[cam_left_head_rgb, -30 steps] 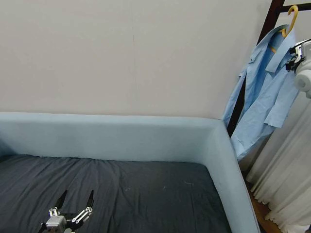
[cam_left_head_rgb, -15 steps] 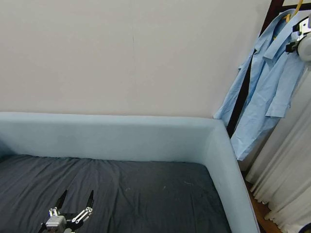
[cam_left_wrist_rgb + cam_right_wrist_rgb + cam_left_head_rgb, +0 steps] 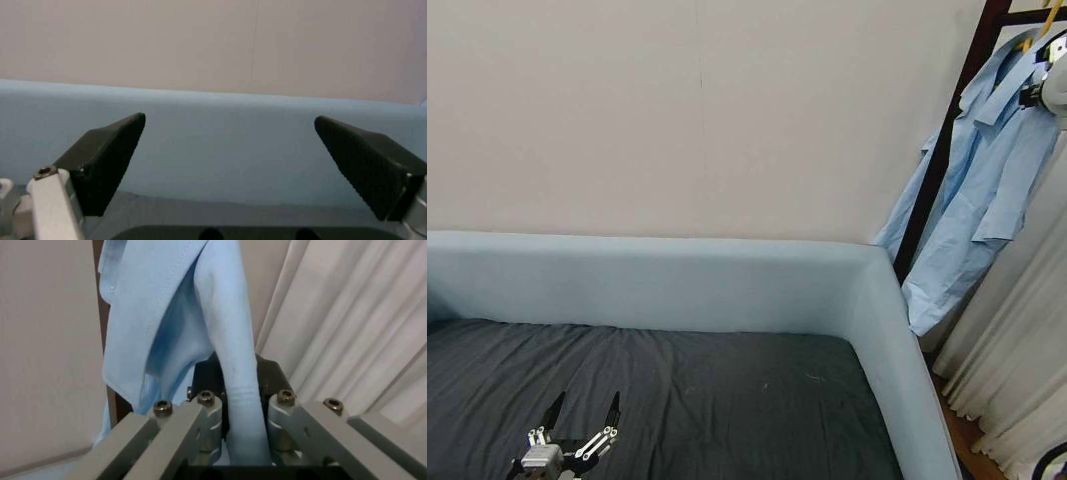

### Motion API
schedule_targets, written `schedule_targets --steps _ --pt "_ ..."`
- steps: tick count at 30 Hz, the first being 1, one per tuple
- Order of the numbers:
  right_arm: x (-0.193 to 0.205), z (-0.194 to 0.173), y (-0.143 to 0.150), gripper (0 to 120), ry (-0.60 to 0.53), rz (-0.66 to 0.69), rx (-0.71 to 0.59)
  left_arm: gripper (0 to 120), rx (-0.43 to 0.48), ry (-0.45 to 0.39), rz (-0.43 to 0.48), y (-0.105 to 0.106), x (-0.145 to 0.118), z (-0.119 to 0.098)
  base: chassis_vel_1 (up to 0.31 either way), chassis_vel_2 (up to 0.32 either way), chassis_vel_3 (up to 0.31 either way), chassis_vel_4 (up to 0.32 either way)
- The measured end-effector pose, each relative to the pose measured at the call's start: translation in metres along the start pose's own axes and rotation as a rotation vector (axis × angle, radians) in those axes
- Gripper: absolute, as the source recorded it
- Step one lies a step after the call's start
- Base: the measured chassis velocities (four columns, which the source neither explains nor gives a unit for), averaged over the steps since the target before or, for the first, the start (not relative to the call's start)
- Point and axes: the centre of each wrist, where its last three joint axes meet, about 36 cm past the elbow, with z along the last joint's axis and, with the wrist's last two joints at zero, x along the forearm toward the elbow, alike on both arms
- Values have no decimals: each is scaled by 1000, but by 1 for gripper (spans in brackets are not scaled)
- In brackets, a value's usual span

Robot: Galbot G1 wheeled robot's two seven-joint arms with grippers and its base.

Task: Pick up the clothes from the sofa and hang them on the clothes hanger.

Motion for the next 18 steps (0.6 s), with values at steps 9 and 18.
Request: schedule_targets --steps 9,18 --pt "-6 -28 16 6 57 26 -89 100 0 0 0 0 0 0 0 0 0 0" --pt "-10 -65 51 6 115 68 -175 100 0 0 0 0 0 0 0 0 0 0"
